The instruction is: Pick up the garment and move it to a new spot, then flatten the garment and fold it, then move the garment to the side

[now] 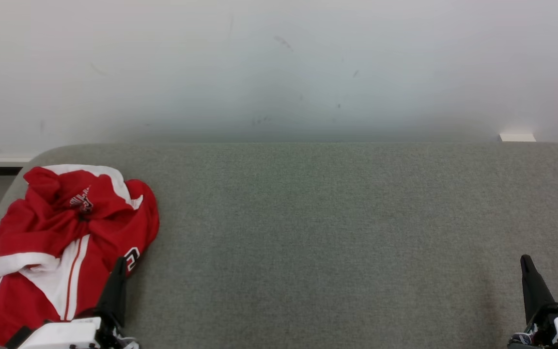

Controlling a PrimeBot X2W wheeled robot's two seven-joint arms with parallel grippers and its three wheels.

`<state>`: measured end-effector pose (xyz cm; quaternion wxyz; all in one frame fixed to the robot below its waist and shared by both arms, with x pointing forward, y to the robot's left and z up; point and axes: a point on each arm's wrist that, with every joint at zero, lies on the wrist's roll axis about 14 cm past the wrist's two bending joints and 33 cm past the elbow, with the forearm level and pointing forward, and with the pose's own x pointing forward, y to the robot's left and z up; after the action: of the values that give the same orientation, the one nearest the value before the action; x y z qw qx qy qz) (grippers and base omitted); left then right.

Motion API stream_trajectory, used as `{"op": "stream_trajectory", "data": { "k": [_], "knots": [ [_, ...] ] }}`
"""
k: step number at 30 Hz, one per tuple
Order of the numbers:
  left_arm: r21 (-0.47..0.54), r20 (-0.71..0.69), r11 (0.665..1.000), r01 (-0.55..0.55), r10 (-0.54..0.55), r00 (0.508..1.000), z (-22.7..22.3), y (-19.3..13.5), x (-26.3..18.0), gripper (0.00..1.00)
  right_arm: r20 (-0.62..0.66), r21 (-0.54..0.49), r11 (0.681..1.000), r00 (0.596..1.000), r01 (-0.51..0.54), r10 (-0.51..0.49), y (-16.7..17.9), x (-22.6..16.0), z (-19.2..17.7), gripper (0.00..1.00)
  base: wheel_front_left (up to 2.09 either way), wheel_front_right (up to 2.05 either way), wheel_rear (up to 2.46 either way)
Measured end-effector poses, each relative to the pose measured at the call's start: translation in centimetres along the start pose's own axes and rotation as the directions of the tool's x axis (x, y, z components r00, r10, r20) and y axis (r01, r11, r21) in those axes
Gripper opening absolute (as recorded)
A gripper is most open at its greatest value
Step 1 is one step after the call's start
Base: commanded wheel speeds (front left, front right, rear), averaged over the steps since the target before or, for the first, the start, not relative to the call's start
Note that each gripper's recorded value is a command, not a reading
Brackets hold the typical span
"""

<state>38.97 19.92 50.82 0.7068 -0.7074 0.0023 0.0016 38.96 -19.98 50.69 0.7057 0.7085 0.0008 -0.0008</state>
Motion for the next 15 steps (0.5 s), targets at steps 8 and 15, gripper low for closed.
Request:
{"op": "stream_trajectory", "data": {
  "k": [8,15],
  "knots": [
    [0.0,0.0,1.0,0.0,0.0,1.0,0.0,0.0,0.0,0.0,0.0,0.0,1.0,1.0,0.0,0.0,0.0,0.0,0.0,0.0,0.0,0.0,0.0],
    [0.0,0.0,1.0,0.0,0.0,1.0,0.0,0.0,0.0,0.0,0.0,0.0,1.0,1.0,0.0,0.0,0.0,0.0,0.0,0.0,0.0,0.0,0.0]
  ]
}}
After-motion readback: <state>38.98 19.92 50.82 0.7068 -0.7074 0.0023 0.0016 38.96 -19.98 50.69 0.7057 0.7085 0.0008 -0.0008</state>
